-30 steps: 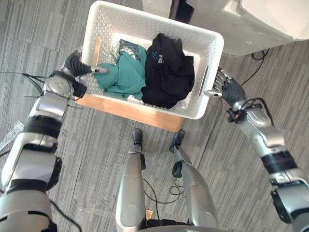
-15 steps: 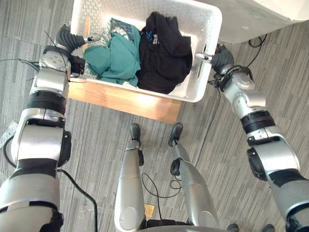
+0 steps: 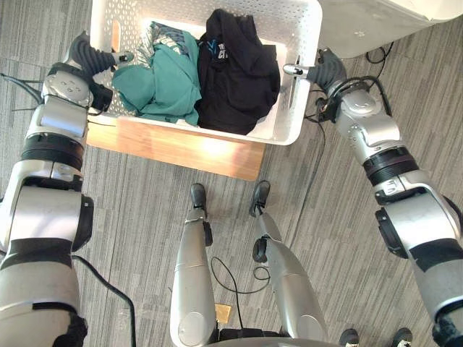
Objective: Pick up the laundry basket with both hands and put the clothes into the washing machine.
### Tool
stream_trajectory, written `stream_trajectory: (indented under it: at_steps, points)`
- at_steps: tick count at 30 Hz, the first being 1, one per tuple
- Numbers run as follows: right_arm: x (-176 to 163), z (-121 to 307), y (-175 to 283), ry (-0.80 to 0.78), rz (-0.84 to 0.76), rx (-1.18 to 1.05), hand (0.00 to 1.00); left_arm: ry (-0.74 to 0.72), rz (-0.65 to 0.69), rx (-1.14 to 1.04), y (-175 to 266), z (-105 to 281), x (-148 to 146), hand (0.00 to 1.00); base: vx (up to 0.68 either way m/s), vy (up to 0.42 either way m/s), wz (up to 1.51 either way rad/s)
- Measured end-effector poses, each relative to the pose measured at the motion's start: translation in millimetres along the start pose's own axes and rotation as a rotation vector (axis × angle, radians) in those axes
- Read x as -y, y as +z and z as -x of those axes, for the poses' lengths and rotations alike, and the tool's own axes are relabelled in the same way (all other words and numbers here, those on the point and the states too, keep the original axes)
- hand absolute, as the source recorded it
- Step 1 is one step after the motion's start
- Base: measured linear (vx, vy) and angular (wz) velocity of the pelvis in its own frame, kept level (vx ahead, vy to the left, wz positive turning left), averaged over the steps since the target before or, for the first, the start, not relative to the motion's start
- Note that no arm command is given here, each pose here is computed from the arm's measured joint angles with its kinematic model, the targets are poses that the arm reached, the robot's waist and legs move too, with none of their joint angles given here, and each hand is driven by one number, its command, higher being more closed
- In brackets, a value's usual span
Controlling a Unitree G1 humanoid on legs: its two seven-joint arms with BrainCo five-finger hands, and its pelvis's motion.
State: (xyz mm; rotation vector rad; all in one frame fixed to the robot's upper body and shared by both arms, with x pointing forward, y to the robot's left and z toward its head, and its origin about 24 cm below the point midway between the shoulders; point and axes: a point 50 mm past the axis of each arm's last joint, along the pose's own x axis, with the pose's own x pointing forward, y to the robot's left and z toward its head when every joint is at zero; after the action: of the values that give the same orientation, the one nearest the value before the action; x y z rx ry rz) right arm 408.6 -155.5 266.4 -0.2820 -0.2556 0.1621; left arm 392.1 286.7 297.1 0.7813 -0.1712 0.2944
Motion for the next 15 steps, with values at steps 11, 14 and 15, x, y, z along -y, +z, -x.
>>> stream_trajectory:
  at_steps: [11, 14, 15]
  points:
    - [34, 64, 14, -0.260, 0.185, 0.196, 1.00, 0.113, 0.269, 0.164, 13, 36, 34, 1.00, 0.05, 0.025, 0.02]
    - [43, 89, 17, -0.354, 0.226, 0.247, 1.00, 0.111, 0.335, 0.204, 18, 52, 51, 1.00, 0.06, 0.062, 0.18]
    - [44, 96, 19, -0.388, 0.233, 0.267, 1.00, 0.121, 0.367, 0.222, 21, 58, 54, 1.00, 0.03, 0.068, 0.11]
